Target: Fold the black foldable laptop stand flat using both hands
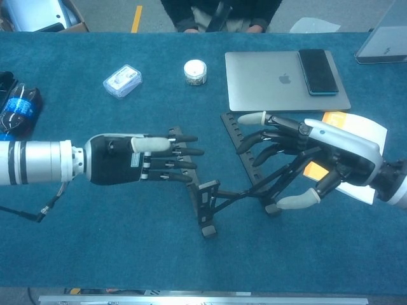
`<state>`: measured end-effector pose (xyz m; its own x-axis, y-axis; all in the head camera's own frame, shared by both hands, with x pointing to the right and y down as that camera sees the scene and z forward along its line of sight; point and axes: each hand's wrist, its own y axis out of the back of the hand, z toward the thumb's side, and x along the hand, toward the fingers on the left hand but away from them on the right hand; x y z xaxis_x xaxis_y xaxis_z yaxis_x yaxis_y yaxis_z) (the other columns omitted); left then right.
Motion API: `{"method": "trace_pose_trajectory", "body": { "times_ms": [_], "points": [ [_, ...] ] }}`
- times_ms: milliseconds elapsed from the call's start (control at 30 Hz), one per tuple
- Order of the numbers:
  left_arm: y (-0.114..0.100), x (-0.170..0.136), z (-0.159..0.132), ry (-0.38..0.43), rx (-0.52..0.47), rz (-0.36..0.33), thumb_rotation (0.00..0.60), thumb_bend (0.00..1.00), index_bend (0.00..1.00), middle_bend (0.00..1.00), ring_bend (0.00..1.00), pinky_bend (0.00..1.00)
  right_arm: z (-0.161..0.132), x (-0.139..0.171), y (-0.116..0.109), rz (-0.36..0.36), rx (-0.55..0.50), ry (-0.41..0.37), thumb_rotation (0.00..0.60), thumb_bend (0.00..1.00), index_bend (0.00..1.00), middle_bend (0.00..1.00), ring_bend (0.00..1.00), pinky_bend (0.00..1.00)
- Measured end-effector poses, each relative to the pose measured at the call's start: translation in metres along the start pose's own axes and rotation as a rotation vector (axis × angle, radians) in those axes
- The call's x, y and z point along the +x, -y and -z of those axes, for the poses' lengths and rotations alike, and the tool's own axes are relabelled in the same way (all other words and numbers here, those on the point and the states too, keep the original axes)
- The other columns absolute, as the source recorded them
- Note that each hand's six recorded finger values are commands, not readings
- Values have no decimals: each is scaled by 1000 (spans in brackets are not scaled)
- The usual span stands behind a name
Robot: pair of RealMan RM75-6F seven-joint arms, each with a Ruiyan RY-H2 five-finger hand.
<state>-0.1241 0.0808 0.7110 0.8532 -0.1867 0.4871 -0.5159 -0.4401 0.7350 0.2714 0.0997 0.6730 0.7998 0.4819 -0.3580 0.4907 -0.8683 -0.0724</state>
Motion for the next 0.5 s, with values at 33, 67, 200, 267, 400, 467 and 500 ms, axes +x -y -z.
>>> {"method": "trace_pose_trajectory", "body": {
  "times_ms": [33, 67, 200, 267, 400, 467, 500],
  "points": [
    [1, 1, -1, 4, -5, 1, 535, 257, 0, 70, 77, 110, 0, 0, 0, 1, -1, 0, 600, 44, 106, 291, 122, 279],
    [3, 1, -2, 9, -14, 5, 535, 257, 0, 70, 76, 110, 1, 0, -1, 4, -1, 1, 600, 44, 106, 291, 122, 279],
    [10, 5, -1, 18, -56, 27, 532, 256, 0, 70, 75, 110, 1, -1, -2, 10, 1, 2, 600, 44, 106, 290, 122, 280],
    [15, 8, 1, 16, -80, 43, 533, 256, 0, 70, 73, 110, 1, -1, -3, 11, 0, 2, 600, 44, 106, 291, 122, 279],
    [20, 13, 5, 12, -116, 62, 530, 257, 0, 70, 70, 110, 2, -1, -3, 15, 1, 3, 600, 45, 106, 291, 122, 279],
    [21, 15, 7, 11, -128, 67, 531, 257, 0, 71, 69, 110, 2, 0, -4, 18, 1, 3, 600, 45, 106, 291, 122, 279],
    [22, 16, 8, 11, -134, 68, 532, 257, 0, 70, 69, 110, 2, 0, -4, 18, 2, 4, 600, 45, 106, 291, 122, 279]
  ]
}}
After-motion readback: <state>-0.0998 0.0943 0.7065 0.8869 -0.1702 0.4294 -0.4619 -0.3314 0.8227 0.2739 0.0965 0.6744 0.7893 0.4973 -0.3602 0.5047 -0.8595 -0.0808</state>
